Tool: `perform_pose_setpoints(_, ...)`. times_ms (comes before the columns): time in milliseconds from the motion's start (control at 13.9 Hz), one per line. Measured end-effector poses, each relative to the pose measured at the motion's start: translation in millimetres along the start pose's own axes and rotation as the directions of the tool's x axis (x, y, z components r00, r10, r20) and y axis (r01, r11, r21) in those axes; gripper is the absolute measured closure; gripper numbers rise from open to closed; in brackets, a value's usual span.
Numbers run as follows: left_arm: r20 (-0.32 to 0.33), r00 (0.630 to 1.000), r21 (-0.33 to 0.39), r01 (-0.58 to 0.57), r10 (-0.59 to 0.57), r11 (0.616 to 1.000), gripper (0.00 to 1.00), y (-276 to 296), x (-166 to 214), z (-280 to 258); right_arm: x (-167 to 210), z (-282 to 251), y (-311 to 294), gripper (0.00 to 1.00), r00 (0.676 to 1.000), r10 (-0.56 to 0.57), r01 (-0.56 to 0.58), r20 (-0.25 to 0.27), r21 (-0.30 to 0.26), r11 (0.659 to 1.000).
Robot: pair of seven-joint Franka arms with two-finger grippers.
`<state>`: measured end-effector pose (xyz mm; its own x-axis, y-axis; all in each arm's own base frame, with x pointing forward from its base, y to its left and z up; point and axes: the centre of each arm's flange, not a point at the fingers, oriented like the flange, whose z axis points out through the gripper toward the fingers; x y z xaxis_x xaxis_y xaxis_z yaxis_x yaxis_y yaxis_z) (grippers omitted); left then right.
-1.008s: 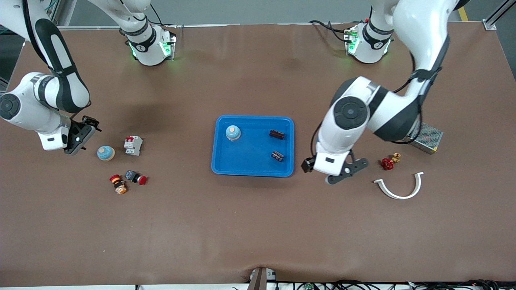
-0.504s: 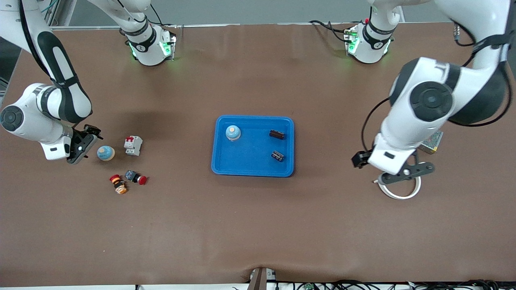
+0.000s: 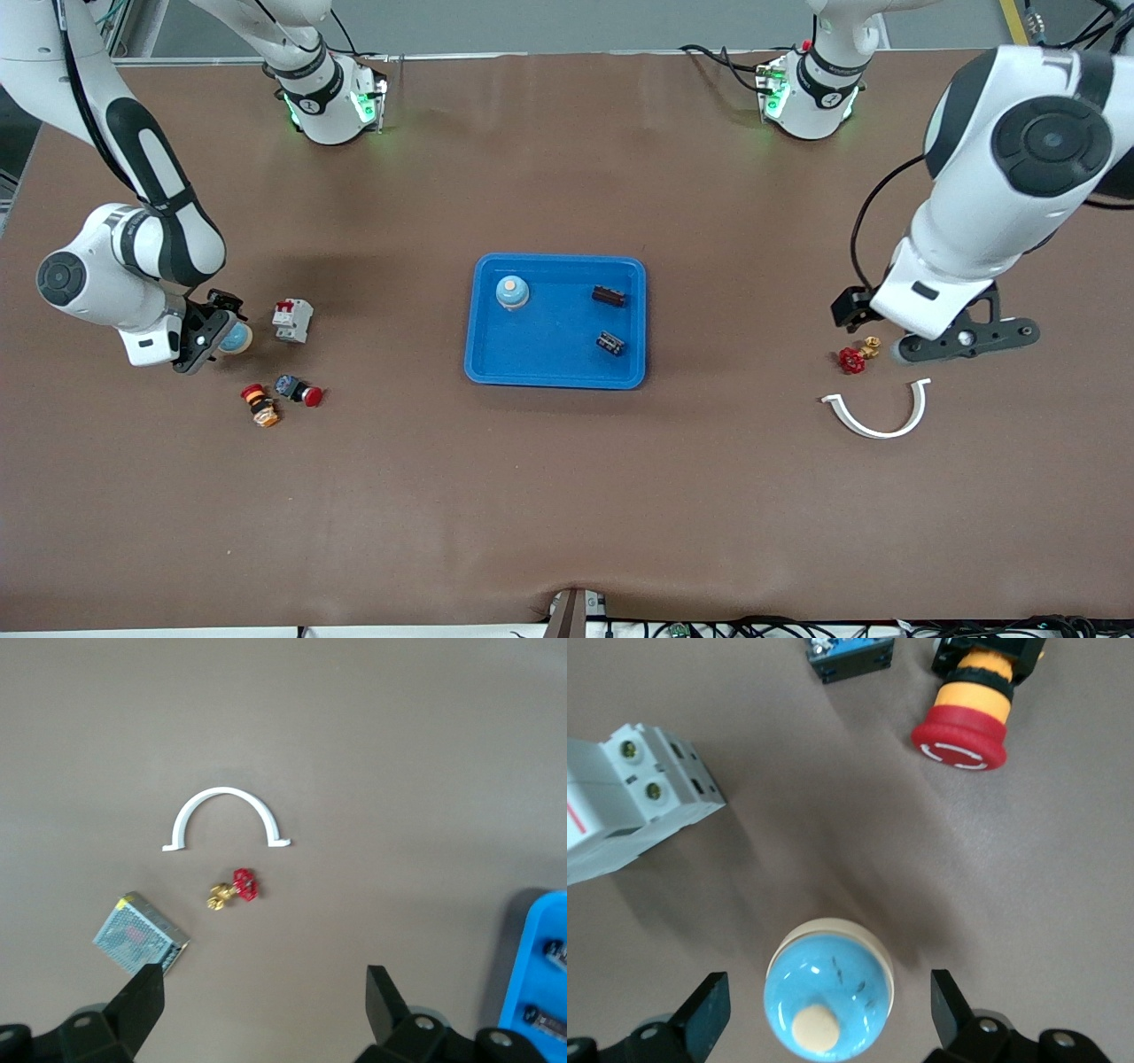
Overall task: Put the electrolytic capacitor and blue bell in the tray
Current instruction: 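Grasp the second bell with the right gripper while the left gripper withdraws, then lift the second blue bell with the right gripper toward the tray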
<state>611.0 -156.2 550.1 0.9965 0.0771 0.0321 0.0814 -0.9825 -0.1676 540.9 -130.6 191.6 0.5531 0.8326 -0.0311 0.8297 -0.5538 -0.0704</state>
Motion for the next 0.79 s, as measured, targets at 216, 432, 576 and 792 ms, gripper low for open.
perform_pose_setpoints(216,0.012,1.000,-0.070,-0.026,0.027,0.997,0.00,-36,-1,-16,1,10,0,0.00,1.000,-0.002,0.002,-0.001,-0.003,1.000)
perform_pose_setpoints(432,0.016,0.999,-0.075,-0.031,0.032,0.997,0.00,-67,-9,-32,0,18,-1,0.00,1.000,-0.001,0.001,0.003,0.006,1.000)
perform_pose_setpoints(576,0.036,0.999,-0.071,-0.034,0.036,0.997,0.00,-78,-20,-42,-1,22,-3,0.00,1.000,-0.001,0.001,0.004,0.007,1.000)
perform_pose_setpoints(792,0.039,0.999,-0.088,-0.023,0.026,0.996,0.00,-94,-35,-56,-4,26,-6,0.00,1.000,-0.015,0.015,0.005,0.008,1.000)
